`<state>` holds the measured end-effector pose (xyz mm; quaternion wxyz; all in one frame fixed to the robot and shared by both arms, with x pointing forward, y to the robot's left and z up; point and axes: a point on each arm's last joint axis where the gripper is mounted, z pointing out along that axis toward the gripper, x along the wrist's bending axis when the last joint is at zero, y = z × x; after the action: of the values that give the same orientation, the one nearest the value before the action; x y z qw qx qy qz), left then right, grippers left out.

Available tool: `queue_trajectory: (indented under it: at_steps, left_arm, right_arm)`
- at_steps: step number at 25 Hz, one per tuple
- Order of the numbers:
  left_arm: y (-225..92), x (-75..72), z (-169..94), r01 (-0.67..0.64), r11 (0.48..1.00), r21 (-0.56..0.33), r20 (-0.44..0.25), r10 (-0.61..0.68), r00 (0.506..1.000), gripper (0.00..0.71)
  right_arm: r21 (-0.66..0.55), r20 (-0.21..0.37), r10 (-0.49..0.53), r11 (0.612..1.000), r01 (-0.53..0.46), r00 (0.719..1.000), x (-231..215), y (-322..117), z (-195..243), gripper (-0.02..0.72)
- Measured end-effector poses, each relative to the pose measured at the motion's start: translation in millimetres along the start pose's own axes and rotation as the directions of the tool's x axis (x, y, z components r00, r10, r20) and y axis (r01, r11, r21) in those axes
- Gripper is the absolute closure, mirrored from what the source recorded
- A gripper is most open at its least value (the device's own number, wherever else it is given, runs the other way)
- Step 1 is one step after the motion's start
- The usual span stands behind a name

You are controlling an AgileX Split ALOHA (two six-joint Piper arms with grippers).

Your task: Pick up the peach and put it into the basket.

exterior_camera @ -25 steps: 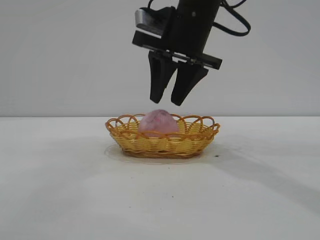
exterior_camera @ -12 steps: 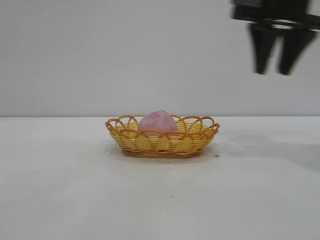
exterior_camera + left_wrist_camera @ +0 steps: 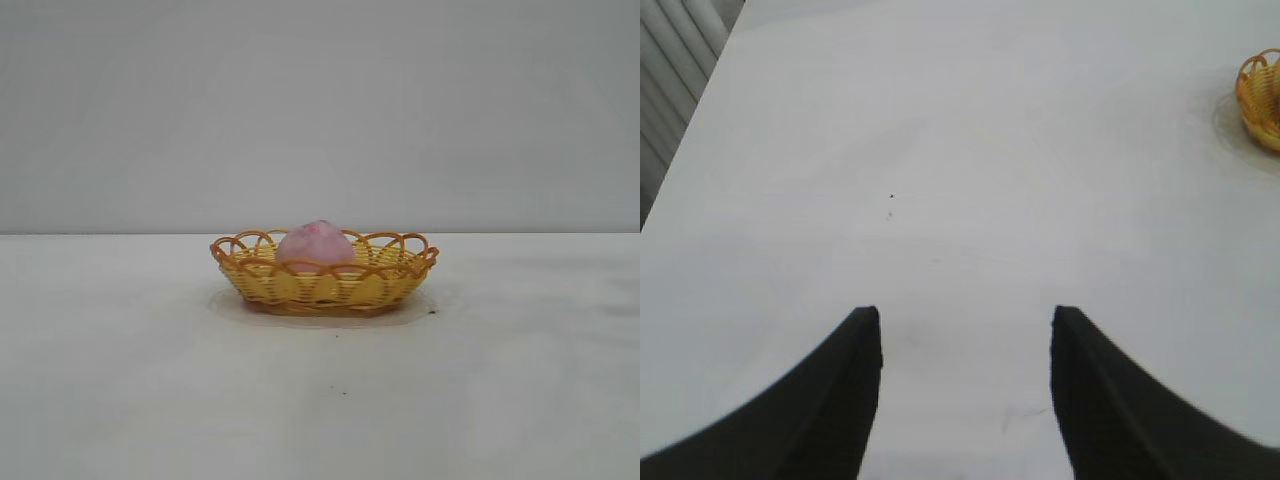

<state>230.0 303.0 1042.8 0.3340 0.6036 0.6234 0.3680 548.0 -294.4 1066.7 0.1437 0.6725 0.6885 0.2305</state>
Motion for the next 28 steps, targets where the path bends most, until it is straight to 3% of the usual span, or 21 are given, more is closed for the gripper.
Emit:
queue_trajectory:
  at_steps: [6, 9, 12, 17, 19, 28]
  left_arm:
    - [0, 0.0, 0, 0.000, 1.000, 0.000, 0.000, 0.000, 1.000, 0.376]
    - [0, 0.0, 0, 0.000, 1.000, 0.000, 0.000, 0.000, 1.000, 0.376]
    - [0, 0.0, 0, 0.000, 1.000, 0.000, 0.000, 0.000, 1.000, 0.376]
    - [0, 0.0, 0, 0.000, 1.000, 0.000, 0.000, 0.000, 1.000, 0.376]
    - [0, 0.0, 0, 0.000, 1.000, 0.000, 0.000, 0.000, 1.000, 0.376]
    - [0, 0.2, 0, -0.003, 1.000, 0.000, -0.002, 0.003, 1.000, 0.376]
  right_arm:
    - [-0.203, 0.009, -0.031, 0.979, 0.032, 0.999, 12, -90, -78, 0.387]
    - [-0.327, 0.015, -0.053, 0.943, 0.055, 0.998, 17, -143, -112, 0.387]
    - [-0.413, 0.029, -0.044, 0.909, 0.052, 0.999, 20, -195, -133, 0.387]
    - [-0.453, 0.081, -0.033, 0.889, 0.066, 0.996, 17, -268, -145, 0.387]
    - [-0.479, 0.099, -0.032, 0.875, 0.076, 0.995, 17, -283, -149, 0.387]
    - [-0.459, 0.083, -0.032, 0.886, 0.067, 0.996, 17, -287, -141, 0.387]
